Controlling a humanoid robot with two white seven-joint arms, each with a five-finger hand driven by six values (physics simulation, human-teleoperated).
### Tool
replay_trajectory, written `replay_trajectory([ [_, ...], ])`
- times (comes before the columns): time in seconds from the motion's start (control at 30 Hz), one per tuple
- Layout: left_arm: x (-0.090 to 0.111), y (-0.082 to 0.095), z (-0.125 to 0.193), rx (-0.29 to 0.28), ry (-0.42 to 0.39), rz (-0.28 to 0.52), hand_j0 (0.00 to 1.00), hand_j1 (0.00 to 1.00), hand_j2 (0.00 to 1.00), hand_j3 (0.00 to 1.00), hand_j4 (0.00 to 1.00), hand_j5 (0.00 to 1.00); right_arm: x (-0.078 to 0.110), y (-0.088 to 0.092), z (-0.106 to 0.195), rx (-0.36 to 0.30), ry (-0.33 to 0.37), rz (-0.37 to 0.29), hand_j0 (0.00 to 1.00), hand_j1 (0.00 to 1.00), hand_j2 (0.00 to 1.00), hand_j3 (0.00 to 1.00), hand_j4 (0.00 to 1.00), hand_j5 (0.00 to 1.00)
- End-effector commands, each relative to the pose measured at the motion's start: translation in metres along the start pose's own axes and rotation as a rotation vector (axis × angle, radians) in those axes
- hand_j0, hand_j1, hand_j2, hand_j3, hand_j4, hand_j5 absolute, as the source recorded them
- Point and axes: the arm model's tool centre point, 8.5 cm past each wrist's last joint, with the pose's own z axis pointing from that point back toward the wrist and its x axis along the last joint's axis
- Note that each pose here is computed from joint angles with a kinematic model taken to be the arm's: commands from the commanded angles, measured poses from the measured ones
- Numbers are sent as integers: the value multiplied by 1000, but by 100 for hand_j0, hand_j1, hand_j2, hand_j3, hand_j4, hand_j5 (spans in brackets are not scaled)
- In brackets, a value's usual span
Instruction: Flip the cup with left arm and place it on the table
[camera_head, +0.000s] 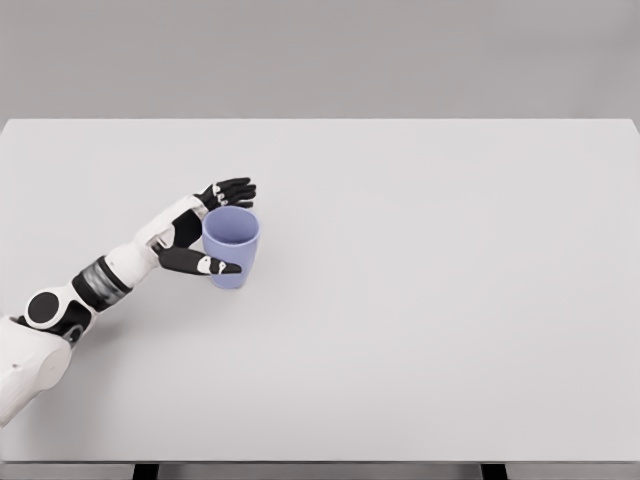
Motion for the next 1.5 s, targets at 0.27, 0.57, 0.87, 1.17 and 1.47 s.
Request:
replay_trajectory([
  [0.27, 21, 1, 2, -22, -41, -25, 100, 100, 100, 100, 100, 100, 0, 0, 0, 0, 0, 1, 100, 100, 100, 100, 100, 100],
  [0.57, 36, 13, 16, -22, -33, -64, 100, 100, 100, 100, 100, 100, 0, 0, 0, 0, 0, 1, 100, 100, 100, 100, 100, 100],
  [0.87, 46, 14, 10, -34, -58, -80, 100, 100, 100, 100, 100, 100, 0, 0, 0, 0, 0, 1, 100, 100, 100, 100, 100, 100],
  [1.17, 76, 43, 13, -45, -38, -191, 100, 100, 100, 100, 100, 100, 0, 0, 0, 0, 0, 1, 100, 100, 100, 100, 100, 100],
  [1.47, 112, 125, 68, -228, 475, -805, 100, 100, 100, 100, 100, 100, 0, 0, 0, 0, 0, -1, 100, 100, 100, 100, 100, 100],
])
